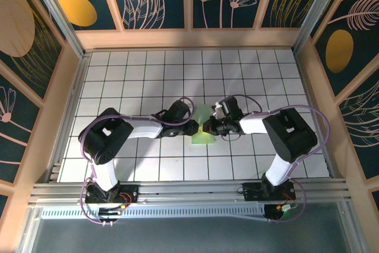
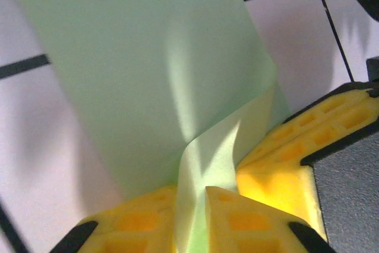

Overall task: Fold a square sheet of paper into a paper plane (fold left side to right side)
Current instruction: Fold the triangle a second time at the center of the table.

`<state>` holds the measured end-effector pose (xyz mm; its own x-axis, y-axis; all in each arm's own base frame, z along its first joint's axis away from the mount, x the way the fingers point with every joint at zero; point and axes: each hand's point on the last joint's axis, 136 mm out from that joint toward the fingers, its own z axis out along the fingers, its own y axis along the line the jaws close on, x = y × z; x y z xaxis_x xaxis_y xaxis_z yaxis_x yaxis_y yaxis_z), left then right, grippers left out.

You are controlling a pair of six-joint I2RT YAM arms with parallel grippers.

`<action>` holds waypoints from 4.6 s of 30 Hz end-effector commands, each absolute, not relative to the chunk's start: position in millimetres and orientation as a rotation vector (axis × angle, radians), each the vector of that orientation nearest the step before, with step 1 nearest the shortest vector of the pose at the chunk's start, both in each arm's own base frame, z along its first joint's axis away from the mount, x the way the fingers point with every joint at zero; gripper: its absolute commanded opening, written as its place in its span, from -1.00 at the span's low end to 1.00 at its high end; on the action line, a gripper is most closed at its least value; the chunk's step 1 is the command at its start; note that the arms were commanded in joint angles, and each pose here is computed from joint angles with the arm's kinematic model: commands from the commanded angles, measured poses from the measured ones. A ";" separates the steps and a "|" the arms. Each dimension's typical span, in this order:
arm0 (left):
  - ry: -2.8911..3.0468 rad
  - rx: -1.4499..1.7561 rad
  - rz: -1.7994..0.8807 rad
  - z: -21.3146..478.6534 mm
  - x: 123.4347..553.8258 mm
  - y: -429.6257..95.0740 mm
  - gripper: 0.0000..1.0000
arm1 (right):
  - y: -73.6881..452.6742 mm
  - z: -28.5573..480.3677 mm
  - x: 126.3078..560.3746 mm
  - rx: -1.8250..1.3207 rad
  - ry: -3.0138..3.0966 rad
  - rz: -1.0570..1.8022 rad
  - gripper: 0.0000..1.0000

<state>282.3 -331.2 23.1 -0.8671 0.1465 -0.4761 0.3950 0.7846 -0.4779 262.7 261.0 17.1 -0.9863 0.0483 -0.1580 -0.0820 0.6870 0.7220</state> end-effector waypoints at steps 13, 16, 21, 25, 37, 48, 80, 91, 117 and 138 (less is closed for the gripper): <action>2.473 0.272 -1.069 92.7 246.1 -314.3 -0.63 | 256.7 3.1 256.5 -0.033 2.781 1.128 -1.00; 2.460 0.247 -1.218 92.4 233.7 -321.9 -0.71 | 256.8 3.7 256.7 -0.034 2.778 1.129 -1.00; 2.462 0.259 -1.318 88.3 228.0 -332.4 -0.77 | 256.7 3.7 255.9 -0.038 2.781 1.125 -1.00; 2.485 0.274 -1.336 80.2 228.9 -339.6 -0.79 | 256.8 3.4 255.7 -0.037 2.783 1.127 -1.00; 2.542 0.293 -1.307 55.8 231.4 -347.3 -0.80 | 257.0 2.5 254.5 -0.047 2.789 1.124 -1.00; 2.601 0.279 -1.248 35.0 228.6 -341.1 -0.81 | 256.8 0.9 254.0 -0.046 2.797 1.121 -1.00; 2.690 0.254 -1.085 4.6 227.9 -324.0 -0.84 | 257.5 2.8 255.5 -0.055 2.796 1.118 -1.00; 2.747 0.257 -0.965 -11.7 226.1 -315.4 -0.98 | 265.6 48.1 271.9 -0.104 2.657 1.157 -1.00; 2.802 0.276 -0.775 -24.7 225.0 -309.1 -1.00 | 280.7 27.1 246.6 -0.107 2.684 1.139 -1.00; 2.823 0.264 -0.740 -28.9 223.6 -305.7 -1.00 | 259.7 11.3 265.5 -0.078 2.722 0.937 -1.00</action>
<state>240.1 -336.0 12.5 -0.9366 0.0846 -0.3401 0.2795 0.7659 -0.5790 253.2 269.5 18.1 -0.9712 0.0224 -0.2371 -0.1410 0.7485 0.6479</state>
